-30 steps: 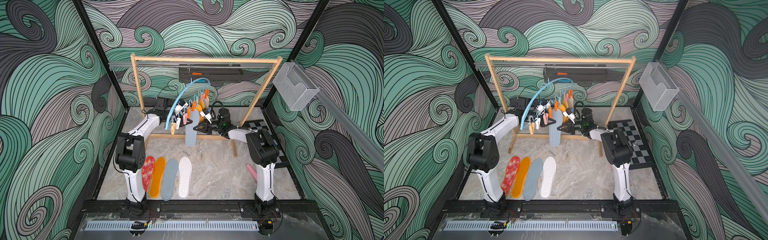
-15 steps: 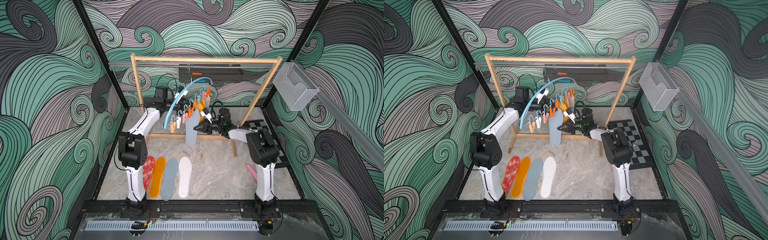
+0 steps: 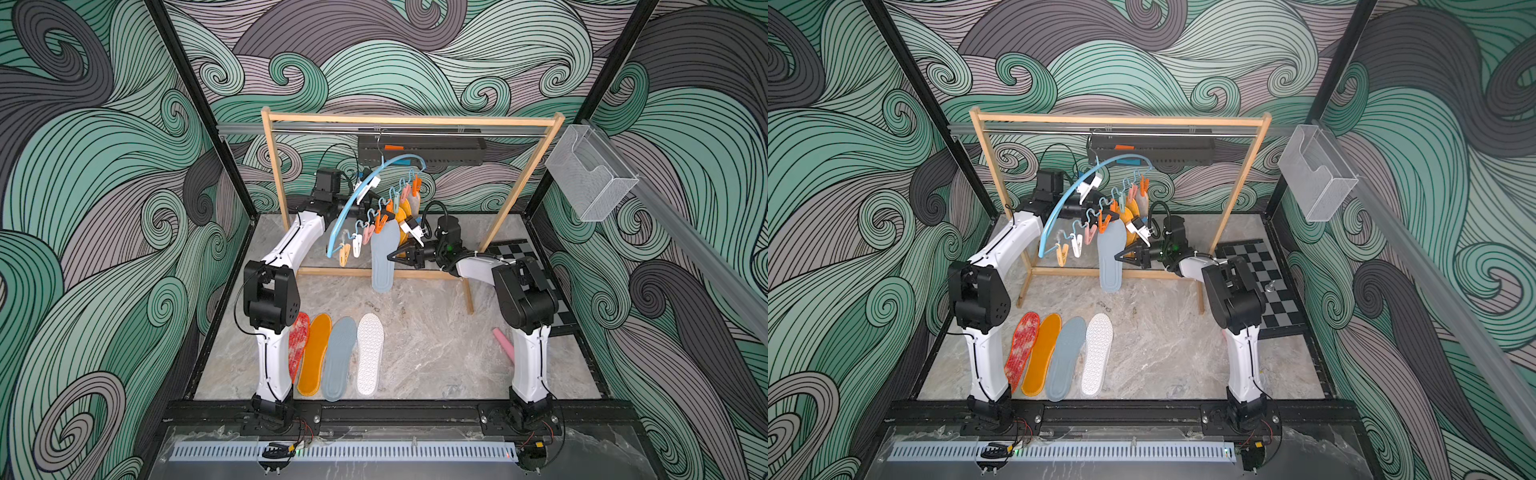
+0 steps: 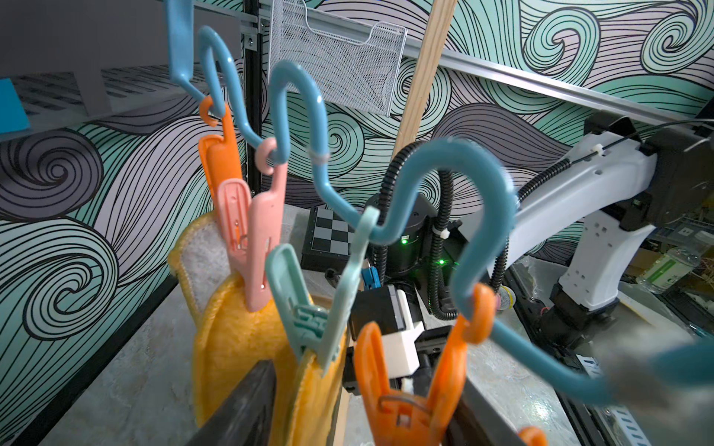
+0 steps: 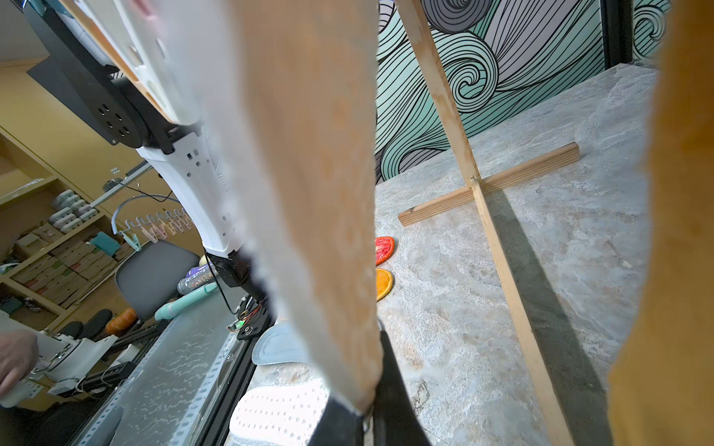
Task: Take the shoe insoles off the hanger
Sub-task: Open the clamp at the hanger.
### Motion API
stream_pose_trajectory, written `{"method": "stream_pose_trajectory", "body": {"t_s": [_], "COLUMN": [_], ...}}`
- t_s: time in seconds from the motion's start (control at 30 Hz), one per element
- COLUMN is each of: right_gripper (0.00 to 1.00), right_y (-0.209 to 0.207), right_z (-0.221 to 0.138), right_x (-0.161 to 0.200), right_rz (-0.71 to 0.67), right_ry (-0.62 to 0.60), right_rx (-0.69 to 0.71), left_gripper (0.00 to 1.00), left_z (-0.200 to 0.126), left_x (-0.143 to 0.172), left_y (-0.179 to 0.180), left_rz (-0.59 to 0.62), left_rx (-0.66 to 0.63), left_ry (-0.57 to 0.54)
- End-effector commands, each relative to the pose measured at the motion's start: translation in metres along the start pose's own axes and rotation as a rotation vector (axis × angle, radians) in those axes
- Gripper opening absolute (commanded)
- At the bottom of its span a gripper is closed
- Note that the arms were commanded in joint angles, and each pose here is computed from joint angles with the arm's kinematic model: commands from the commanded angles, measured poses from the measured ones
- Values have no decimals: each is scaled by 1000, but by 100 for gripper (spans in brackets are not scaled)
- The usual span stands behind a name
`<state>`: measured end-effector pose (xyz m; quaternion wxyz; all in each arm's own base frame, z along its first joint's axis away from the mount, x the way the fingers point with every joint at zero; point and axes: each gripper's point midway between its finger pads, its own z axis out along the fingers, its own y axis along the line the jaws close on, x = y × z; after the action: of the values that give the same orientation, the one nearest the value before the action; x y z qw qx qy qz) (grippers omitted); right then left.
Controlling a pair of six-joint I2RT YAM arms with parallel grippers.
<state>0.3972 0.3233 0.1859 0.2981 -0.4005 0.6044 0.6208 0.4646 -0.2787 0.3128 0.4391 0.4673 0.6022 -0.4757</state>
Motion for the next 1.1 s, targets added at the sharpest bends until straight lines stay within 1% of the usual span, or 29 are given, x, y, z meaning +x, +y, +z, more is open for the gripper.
{"method": "stream_pose_trajectory", "body": {"t_s": [0.0,0.33,0.47,0.6,0.87,1.03,1.07], "right_gripper": [0,0,0,0,0,0,0], "right_y": [0,-2,-1,-2,-2,-2,-2], "right_z": [3,2,2,2,2,2,2], "right_x": [1,2,2,2,3,3,3], "right_rz": [-11,-5,-9,-9,-10,-13,-12], "right_ry": [11,11,11,11,11,11,11], "right_rx": [-34,-30,-32,-30,-30,-28,-28], "left_gripper": [64,52,40,34,15,9,6], "left_z": [2,2,1,1,2,2,2], "left_x": [-10,-12,-14,-17,-22,-24,-23], "left_y": [-10,-13,-15,-17,-16,-16,-16], "left_rz": [-1,-12,-16,-22,-35,-36,-36], "left_rx": [62,78,89,96,98,93,92], "left_ry": [-15,-15,-21,-25,-34,-34,-34]}}
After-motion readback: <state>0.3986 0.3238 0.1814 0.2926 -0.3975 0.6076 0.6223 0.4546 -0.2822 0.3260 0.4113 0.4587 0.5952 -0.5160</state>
